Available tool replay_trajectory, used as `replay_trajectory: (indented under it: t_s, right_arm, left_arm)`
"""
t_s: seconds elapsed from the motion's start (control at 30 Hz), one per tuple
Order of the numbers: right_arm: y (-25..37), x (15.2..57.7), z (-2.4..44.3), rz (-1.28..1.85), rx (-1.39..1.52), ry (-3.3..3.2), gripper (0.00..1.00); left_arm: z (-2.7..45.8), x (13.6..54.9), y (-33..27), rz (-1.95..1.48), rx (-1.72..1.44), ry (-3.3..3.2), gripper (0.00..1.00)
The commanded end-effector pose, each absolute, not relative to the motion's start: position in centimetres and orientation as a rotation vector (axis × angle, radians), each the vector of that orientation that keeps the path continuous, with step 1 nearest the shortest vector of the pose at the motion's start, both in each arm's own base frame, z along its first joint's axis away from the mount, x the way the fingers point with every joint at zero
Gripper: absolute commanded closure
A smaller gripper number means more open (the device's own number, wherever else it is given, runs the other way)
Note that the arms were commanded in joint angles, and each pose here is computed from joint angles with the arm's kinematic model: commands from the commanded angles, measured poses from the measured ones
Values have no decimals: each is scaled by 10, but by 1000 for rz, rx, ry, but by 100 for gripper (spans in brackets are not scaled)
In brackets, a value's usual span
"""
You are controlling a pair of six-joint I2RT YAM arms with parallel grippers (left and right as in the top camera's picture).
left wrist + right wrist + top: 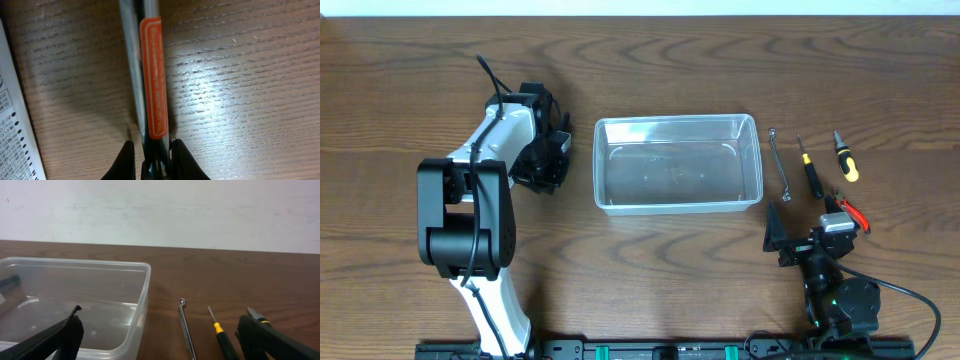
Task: Pack container
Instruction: 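Lower the left gripper and close it on the hammer handle, then lift the hammer and carry it right over the clear container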
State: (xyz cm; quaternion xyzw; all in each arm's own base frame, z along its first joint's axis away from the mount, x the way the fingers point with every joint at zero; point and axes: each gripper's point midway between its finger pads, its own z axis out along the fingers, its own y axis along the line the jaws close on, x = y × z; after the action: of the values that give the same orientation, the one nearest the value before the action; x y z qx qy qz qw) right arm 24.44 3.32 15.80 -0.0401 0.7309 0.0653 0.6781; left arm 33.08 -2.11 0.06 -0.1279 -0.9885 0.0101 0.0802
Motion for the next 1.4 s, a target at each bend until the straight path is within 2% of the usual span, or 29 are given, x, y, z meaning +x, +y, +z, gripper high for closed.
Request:
replay_trajectory:
  t_s: [0.0, 0.23, 0.47, 0.63, 0.73, 0.97, 1.37]
  right_arm:
    - [29, 245, 158, 132, -77, 1639, 1]
    - [29, 245, 158, 132, -77, 1639, 1]
    - [29, 245, 158, 132, -77, 1640, 1]
    - [29, 245, 158, 132, -77, 1639, 1]
    - [29, 245, 158, 132, -77, 1639, 1]
    - [29, 245, 158, 132, -77, 1639, 1]
    - [29, 245, 158, 132, -77, 1640, 1]
  left_arm:
    - [0, 333, -19, 18, -374, -2956, 94]
    - [34, 360, -20, 8, -381, -3048, 94]
    - [105, 396, -22, -15, -408, -3248, 94]
    - [161, 406, -24, -36, -458, -3400, 94]
    - [190, 402, -32, 6, -507, -3471, 94]
    - [234, 382, -86, 240, -872, -3512, 94]
    - [223, 333, -194, 335, -1648, -3140, 94]
